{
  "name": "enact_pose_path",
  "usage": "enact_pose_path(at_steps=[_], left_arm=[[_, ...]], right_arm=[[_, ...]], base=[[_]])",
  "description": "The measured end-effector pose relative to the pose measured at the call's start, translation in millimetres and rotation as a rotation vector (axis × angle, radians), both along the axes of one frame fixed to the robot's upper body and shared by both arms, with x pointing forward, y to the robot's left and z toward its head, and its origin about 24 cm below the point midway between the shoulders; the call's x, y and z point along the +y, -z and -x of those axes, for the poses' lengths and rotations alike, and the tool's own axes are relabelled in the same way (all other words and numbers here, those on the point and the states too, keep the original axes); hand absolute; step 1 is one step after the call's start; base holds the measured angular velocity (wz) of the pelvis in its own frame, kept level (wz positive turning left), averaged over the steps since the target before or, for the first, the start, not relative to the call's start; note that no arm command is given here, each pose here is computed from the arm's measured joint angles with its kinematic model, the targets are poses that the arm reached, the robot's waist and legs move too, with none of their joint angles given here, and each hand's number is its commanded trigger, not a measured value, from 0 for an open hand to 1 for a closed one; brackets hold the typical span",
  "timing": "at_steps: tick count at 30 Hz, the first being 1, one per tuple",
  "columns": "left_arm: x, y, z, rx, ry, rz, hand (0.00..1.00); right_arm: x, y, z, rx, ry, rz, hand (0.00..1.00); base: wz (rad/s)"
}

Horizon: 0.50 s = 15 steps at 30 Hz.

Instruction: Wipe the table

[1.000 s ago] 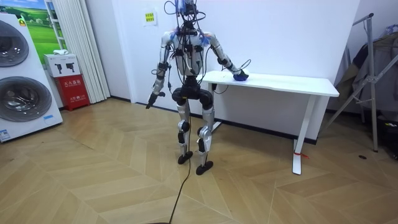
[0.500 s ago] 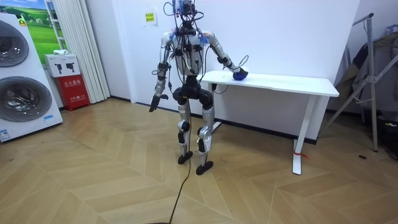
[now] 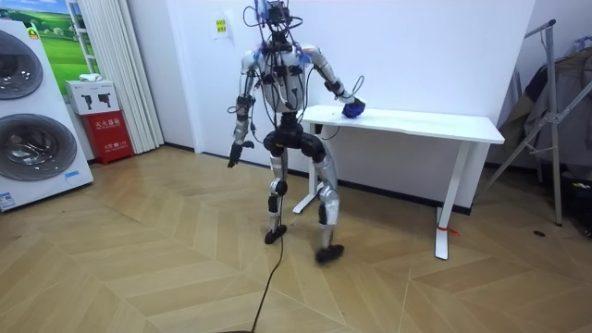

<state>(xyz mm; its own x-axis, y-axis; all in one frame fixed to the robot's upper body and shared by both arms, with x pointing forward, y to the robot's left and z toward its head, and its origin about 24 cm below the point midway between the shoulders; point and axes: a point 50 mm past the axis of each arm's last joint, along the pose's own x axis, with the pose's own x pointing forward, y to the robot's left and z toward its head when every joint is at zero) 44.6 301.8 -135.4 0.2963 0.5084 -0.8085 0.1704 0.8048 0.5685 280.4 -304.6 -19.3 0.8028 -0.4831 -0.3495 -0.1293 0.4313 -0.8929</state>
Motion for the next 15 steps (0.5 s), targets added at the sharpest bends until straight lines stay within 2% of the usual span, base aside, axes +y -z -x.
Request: enact_pose_path(at_steps=[3, 7, 9, 11, 12, 15], left_arm=[[15.7, -10.8, -15.9, -0.052, 0.029, -0.048, 0.00], [33.6, -20.0, -12.4, -0.051, 0.019, -0.102, 0.00], [23.8, -12.5, 8.9, -0.021, -0.031, -0.076, 0.00], [13.2, -7.1, 16.1, -0.013, -0.045, -0.048, 0.00], [6.2, -3.6, 18.7, -0.006, -0.050, -0.030, 0.00], [2.2, -2.3, 11.7, -0.026, -0.047, -0.024, 0.00]], right_arm=[[-3.5, 10.5, 12.8, -0.018, 0.054, -0.104, 1.00], [-15.9, 22.5, 36.6, -0.026, 0.108, -0.150, 1.00], [-18.7, 29.0, 50.3, -0.018, 0.112, -0.153, 1.00], [-22.7, 29.0, 55.3, -0.026, 0.127, -0.153, 1.00], [-21.1, 29.0, 54.5, -0.027, 0.119, -0.154, 1.00], [-6.9, 23.0, 40.0, -0.020, 0.016, -0.116, 1.00]], base=[[0.59], [0.42], [0.24], [0.70], [0.54], [0.33]])
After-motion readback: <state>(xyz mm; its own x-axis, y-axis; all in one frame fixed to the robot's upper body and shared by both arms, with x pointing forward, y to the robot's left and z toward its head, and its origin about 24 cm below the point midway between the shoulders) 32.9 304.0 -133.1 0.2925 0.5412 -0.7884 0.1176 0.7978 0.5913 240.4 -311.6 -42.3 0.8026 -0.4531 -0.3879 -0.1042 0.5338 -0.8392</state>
